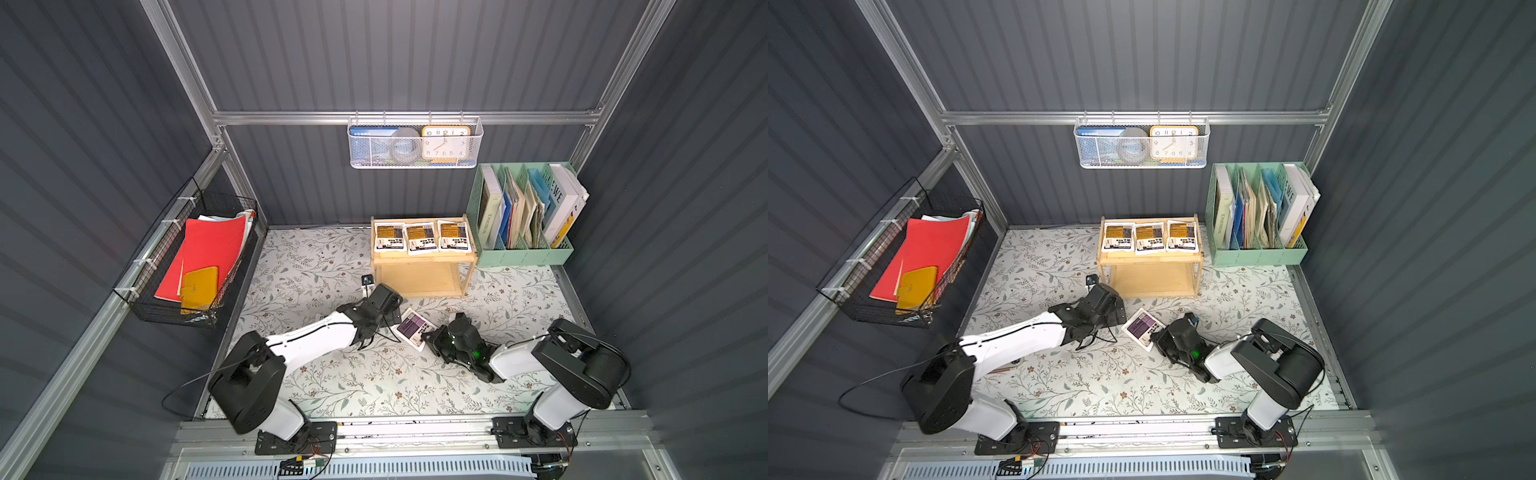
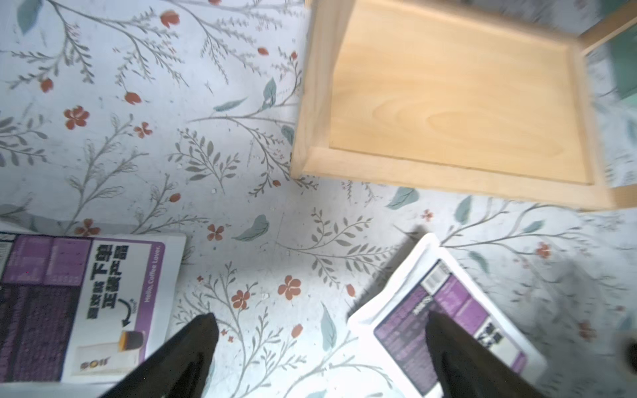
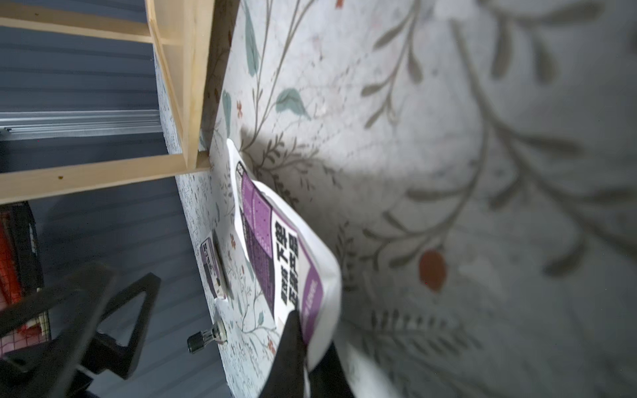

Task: Place the bagged coffee beans on the shelf by color
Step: Pick up the bagged coffee beans at the center of the board.

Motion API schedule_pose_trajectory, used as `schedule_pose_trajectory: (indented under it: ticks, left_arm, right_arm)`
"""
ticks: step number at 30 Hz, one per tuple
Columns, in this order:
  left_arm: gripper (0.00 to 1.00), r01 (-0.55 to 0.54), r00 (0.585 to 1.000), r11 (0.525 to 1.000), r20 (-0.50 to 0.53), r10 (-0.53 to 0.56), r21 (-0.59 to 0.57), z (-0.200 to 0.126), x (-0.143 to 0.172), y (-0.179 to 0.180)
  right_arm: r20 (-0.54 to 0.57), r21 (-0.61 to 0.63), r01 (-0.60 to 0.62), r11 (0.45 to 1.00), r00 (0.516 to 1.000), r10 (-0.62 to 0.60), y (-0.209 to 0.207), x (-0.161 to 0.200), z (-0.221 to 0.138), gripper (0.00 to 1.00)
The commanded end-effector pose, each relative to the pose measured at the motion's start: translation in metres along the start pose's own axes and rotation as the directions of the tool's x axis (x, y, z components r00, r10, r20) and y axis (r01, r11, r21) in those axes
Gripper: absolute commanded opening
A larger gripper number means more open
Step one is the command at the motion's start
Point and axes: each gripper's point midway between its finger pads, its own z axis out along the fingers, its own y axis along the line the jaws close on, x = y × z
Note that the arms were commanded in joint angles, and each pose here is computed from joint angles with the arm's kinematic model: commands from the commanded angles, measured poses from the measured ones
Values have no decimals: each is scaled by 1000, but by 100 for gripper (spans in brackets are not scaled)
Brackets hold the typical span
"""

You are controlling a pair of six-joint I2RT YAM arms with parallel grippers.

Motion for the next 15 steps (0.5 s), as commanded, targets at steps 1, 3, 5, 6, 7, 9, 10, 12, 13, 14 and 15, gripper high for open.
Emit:
schedule_pose_trajectory:
  ticks: [1, 3, 5, 6, 7, 9, 10, 12, 13, 14, 15]
  left_arm:
    - [100, 66, 997, 998, -27, -67, -16, -22, 7, 17]
    - [100, 110, 994, 994, -8, -110, -1, -35, 1, 20]
    - [100, 146, 989, 989, 16, -147, 14, -47, -7, 24]
    - [100, 166, 986, 986, 28, -166, 24, -52, -11, 25]
    - [100, 181, 983, 983, 37, -182, 30, -56, -15, 27]
    - [100, 212, 975, 976, 61, -215, 47, -65, -25, 31]
    - [100, 225, 971, 973, 70, -228, 54, -68, -30, 32]
    - [100, 252, 962, 965, 92, -258, 72, -73, -44, 36]
    - [100, 263, 958, 962, 99, -270, 78, -75, -49, 39]
    - [100, 275, 953, 957, 110, -284, 91, -77, -56, 42]
    - [100, 288, 946, 952, 119, -300, 105, -78, -64, 44]
  right_arm:
    - [26, 16, 2, 1000, 1000, -2, 1, 6, -12, 0]
    - [44, 3, 8, 1000, 999, -8, 10, 10, -20, 0]
    - [67, -13, 8, 1000, 998, -7, 18, 13, -26, 0]
    - [82, -21, 5, 1000, 997, -4, 22, 13, -28, 0]
    - [97, -33, 1, 999, 995, 2, 27, 12, -30, 0]
    - [133, -58, -17, 998, 991, 24, 36, 10, -33, 0]
    - [150, -68, -28, 997, 988, 38, 40, 8, -34, 0]
    - [188, -90, -48, 995, 980, 64, 48, 3, -33, 0]
    - [207, -99, -55, 994, 976, 75, 52, 0, -33, 0]
    - [228, -109, -64, 992, 970, 87, 57, -3, -31, 0]
    - [248, -120, -70, 990, 964, 99, 62, -6, -30, 0]
